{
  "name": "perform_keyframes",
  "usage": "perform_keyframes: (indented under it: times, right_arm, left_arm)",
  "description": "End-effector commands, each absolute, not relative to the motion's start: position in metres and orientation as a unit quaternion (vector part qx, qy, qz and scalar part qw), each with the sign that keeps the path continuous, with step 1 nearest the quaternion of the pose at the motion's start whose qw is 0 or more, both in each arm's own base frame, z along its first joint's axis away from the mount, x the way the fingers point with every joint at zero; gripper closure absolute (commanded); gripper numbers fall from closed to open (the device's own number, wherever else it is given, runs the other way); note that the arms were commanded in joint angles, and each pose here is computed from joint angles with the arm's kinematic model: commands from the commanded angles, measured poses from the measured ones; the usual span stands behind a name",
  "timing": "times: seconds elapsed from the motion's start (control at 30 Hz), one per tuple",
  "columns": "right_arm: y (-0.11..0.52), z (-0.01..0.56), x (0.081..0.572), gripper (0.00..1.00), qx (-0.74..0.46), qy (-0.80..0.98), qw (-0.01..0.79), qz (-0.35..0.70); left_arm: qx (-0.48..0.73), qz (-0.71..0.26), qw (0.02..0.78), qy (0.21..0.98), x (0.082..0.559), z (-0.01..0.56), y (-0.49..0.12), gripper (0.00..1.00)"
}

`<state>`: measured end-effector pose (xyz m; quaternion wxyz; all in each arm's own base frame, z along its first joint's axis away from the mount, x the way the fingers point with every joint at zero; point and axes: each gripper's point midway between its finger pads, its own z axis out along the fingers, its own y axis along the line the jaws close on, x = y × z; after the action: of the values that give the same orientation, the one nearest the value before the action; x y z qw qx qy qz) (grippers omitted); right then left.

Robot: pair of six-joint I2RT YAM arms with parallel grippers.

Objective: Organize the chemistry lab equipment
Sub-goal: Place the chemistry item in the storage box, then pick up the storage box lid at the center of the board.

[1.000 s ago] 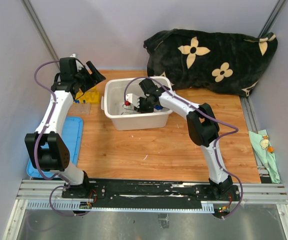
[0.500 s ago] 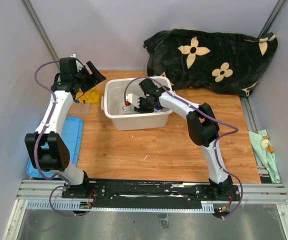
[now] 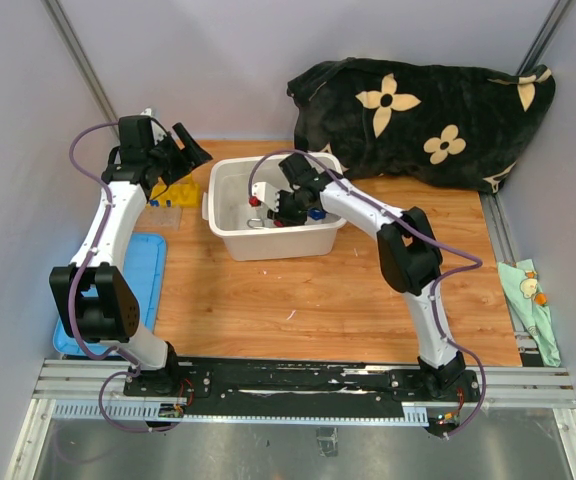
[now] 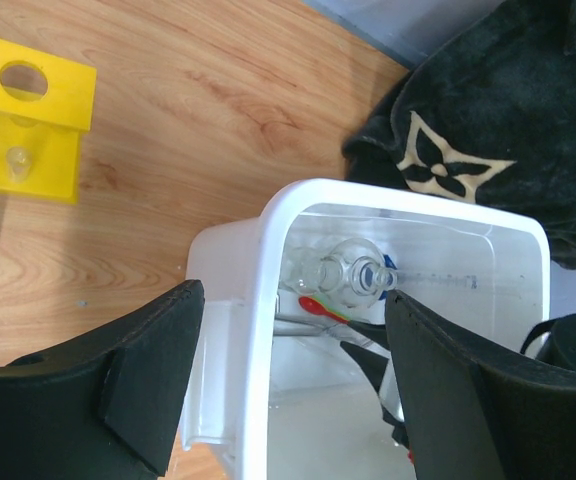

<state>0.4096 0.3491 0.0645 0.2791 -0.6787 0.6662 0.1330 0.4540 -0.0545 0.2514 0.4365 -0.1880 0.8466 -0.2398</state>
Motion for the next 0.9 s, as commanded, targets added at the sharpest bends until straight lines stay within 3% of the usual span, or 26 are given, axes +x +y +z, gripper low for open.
perform_keyframes:
  times: [0.0, 0.43, 0.67, 0.87]
  right_arm:
    - [0.359, 0.117, 0.400, 0.74, -0.672, 0.652, 0.319, 0.146]
    - [0.348, 0.191, 0.402, 0.73, -0.655, 0.642, 0.381, 0.115]
    - [0.331, 0.284, 0.423, 0.72, -0.584, 0.654, 0.476, 0.069]
    - [0.280, 0.353, 0.443, 0.73, -0.471, 0.694, 0.544, -0.017]
  left_arm:
    - [-0.182, -0.250, 0.448, 0.839, 0.453, 0.263, -0.054, 0.23]
    - [-0.180, -0.257, 0.457, 0.833, 0.456, 0.273, -0.055, 0.23]
    - [-0.188, -0.260, 0.457, 0.830, 0.458, 0.273, -0.055, 0.23]
    - [-0.196, -0.253, 0.456, 0.830, 0.465, 0.279, -0.053, 0.28]
